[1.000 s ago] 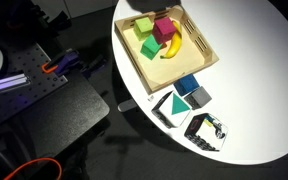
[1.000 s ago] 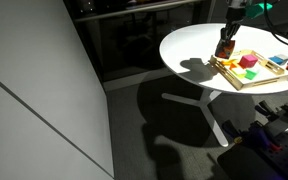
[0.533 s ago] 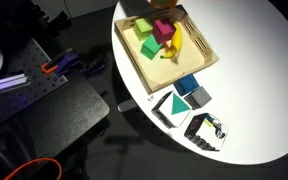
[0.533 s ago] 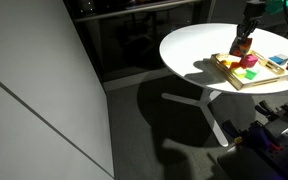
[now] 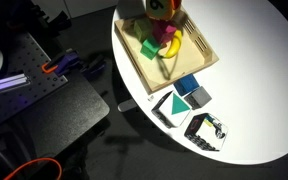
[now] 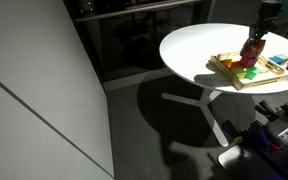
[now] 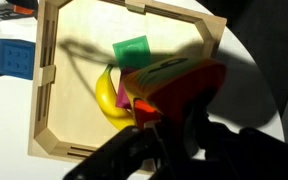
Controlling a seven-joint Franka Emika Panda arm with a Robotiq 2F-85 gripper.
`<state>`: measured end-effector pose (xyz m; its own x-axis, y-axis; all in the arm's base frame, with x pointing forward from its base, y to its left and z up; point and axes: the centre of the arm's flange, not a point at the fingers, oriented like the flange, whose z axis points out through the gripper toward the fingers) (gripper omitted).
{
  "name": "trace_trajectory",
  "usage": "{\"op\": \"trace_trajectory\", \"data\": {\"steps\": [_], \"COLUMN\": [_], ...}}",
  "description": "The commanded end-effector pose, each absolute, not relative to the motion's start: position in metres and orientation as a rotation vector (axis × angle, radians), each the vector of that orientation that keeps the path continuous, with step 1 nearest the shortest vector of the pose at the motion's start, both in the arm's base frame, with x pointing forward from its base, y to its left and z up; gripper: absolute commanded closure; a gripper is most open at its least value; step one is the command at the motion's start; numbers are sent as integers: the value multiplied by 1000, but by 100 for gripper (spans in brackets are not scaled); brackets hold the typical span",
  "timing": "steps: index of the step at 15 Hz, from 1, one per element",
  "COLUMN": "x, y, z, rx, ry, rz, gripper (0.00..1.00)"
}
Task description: Pick up the pink block and put it on top of both the green and orange blocks, pick up the block with the number six on it and put it on the pink block
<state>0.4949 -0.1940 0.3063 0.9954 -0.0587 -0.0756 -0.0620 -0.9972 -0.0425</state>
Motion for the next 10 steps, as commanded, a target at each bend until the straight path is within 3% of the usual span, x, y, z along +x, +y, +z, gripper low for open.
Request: {"op": "trace_trajectory", "data": {"steps": [1, 10], "x": [478, 477], "y": [-206, -225], "z": [313, 306], "rx": [-3060, -3046], "ry": [161, 225], "rz": [77, 53], "gripper": [89, 89]}}
